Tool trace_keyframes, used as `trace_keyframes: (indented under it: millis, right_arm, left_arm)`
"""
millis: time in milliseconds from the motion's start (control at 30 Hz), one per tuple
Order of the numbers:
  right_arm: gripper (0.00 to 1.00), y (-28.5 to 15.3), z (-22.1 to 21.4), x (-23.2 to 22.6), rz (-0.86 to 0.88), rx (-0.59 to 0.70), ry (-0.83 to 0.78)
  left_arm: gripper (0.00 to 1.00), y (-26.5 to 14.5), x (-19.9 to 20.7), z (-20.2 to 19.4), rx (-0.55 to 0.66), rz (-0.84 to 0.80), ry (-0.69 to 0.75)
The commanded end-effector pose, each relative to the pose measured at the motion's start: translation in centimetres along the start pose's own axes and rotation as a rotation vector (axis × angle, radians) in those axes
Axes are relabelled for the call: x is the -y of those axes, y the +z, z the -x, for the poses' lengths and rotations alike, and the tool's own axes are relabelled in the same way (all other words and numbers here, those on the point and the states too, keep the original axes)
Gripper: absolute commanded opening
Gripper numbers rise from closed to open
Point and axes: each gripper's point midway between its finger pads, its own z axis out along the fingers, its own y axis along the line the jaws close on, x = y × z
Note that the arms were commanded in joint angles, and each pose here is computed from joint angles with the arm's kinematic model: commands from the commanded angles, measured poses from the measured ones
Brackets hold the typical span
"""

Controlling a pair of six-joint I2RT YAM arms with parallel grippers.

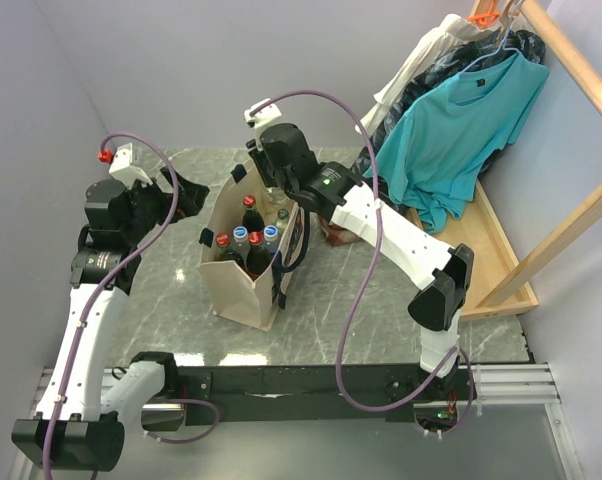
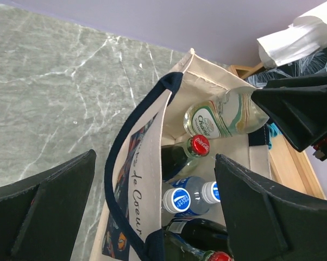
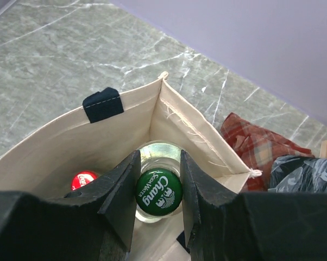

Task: Take the beverage out of the canvas bag
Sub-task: Take out the drink from the canvas bag.

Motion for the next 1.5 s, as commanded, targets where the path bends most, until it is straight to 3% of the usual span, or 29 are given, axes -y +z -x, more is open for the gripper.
trace_keyframes:
  millis: [0, 1467]
  right_arm:
    - [0.0, -6.7, 10.0, 3.8, -0.053, 0.306, 0.131]
    - [0.0, -12.2, 13.1, 5.0, -0.108, 0.37, 0.168]
  left_arm:
    - [0.96, -0.1, 1.1, 0.4, 0.013, -0.056, -0.007]
    - [0.96, -2.1, 1.8, 1.8, 0.019, -0.032, 0.036]
